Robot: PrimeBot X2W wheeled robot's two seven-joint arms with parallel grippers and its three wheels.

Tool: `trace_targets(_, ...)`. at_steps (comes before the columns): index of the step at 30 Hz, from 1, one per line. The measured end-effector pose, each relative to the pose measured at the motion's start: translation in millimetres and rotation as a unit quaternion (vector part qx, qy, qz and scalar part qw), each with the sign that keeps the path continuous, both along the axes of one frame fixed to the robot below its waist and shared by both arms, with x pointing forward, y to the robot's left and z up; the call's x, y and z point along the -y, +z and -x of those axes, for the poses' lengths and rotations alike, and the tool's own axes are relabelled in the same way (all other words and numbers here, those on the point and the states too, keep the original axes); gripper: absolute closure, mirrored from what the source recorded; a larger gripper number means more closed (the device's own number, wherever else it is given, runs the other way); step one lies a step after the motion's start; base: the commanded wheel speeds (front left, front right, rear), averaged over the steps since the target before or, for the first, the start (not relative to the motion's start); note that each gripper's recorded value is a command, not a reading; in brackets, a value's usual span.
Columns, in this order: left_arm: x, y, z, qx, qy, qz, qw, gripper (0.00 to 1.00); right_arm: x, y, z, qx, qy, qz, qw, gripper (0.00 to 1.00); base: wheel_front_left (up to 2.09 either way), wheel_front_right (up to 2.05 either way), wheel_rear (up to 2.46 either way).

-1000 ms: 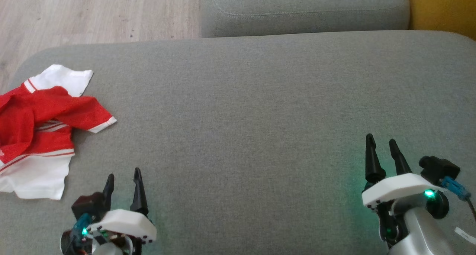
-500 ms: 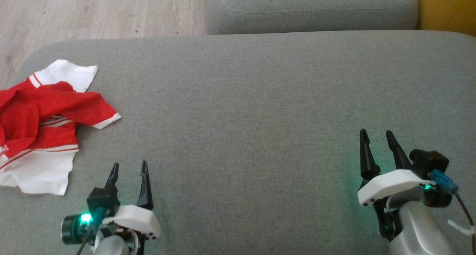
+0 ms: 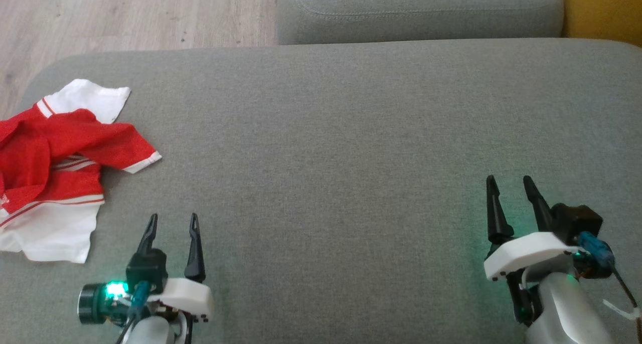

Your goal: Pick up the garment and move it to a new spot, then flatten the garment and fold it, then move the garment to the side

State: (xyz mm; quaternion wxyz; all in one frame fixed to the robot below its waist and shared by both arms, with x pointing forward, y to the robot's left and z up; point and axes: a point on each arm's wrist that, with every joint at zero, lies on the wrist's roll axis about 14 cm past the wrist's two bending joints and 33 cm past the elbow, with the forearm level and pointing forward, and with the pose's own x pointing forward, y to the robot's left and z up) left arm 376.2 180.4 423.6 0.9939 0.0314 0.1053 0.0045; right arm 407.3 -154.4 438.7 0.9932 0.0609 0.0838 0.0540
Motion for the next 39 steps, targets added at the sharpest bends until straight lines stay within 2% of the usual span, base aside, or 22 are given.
trace_targets(9,-7,-2,-2,-0.002,0.015,0.006,1.0,0.0,-2,-6,-2,-0.007,0.003,-0.001,1.0,0.0,0.0,0.0,0.0)
trace_targets(16,-27,-7,7,-0.009,0.056,0.015,0.998,0.0,-35,-14,-7,-0.017,0.051,-0.003,0.999,0.0,0.0,0.0,0.0)
trace_targets(20,-52,-7,21,-0.01,0.099,0.018,0.995,0.0,-69,-17,-12,-0.022,0.097,-0.009,0.995,0.0,0.0,0.0,0.0)
trace_targets(26,-97,-8,60,-0.012,0.179,0.02,0.984,0.0,-131,-21,-14,-0.027,0.182,-0.019,0.983,0.0,0.0,0.0,0.0)
trace_targets(32,-141,-22,124,-0.038,0.278,0.023,0.96,0.0,-194,-25,-2,-0.033,0.272,-0.019,0.962,0.0,0.0,0.0,0.0)
trace_targets(35,-156,-26,146,-0.044,0.311,0.029,0.949,0.0,-212,-26,2,-0.036,0.297,-0.02,0.954,0.0,0.0,0.0,0.0)
trace_targets(39,-168,-25,148,-0.047,0.32,0.027,0.946,0.0,-220,-34,0,-0.043,0.308,-0.021,0.95,0.0,0.0,0.0,0.0)
